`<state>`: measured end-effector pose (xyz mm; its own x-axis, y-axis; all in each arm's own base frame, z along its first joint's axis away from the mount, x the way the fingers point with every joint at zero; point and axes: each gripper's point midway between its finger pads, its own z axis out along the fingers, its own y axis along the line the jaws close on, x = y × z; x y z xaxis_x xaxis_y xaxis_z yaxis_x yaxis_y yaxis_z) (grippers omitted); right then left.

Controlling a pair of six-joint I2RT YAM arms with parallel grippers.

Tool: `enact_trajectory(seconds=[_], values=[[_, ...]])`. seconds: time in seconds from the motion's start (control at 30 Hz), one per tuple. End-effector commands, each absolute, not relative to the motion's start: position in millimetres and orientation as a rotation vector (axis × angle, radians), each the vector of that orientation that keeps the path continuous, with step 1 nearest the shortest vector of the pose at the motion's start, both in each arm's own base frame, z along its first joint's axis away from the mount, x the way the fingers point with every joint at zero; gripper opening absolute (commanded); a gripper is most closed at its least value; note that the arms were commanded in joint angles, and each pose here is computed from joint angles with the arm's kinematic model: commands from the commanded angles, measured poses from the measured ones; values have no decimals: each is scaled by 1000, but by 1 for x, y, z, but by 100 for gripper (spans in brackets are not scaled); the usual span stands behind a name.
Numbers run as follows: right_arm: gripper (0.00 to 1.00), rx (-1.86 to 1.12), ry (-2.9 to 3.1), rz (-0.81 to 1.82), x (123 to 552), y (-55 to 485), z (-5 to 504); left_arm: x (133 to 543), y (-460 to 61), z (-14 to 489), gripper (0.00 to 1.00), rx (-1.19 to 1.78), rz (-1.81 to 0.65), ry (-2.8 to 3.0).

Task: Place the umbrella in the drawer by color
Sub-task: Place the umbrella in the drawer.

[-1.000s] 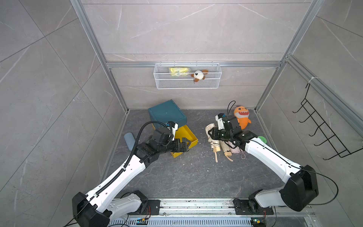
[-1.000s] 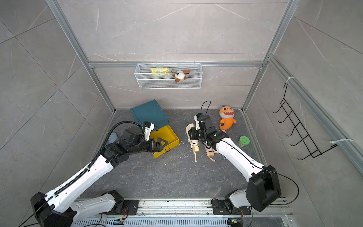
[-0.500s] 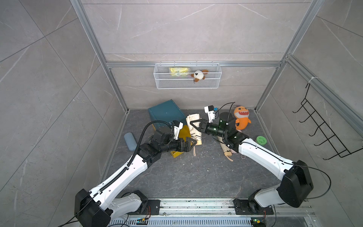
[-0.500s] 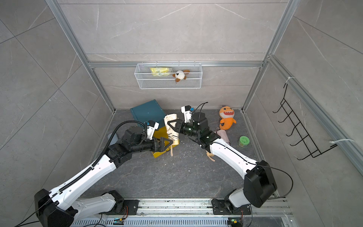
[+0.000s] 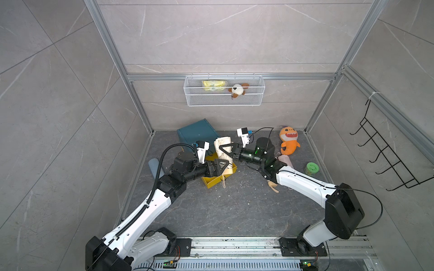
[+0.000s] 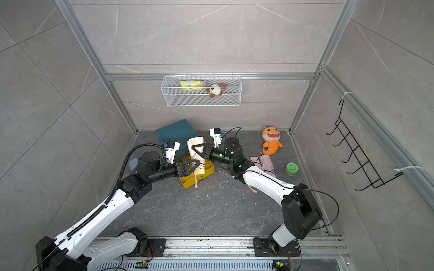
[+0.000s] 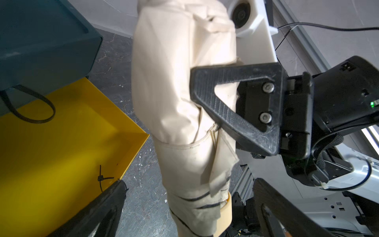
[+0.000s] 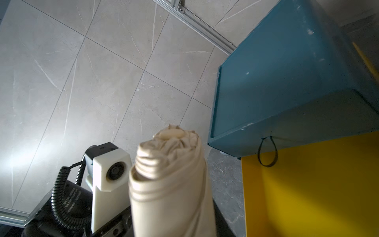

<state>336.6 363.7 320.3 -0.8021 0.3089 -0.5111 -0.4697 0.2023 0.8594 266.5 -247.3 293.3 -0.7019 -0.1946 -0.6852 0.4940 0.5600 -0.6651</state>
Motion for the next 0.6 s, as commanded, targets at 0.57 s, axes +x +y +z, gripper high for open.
enact_trajectory(seconds=[0.57], values=[[32,-210,1665,1883,317,368,364,272,-267,316,90,302,-1367,1910]])
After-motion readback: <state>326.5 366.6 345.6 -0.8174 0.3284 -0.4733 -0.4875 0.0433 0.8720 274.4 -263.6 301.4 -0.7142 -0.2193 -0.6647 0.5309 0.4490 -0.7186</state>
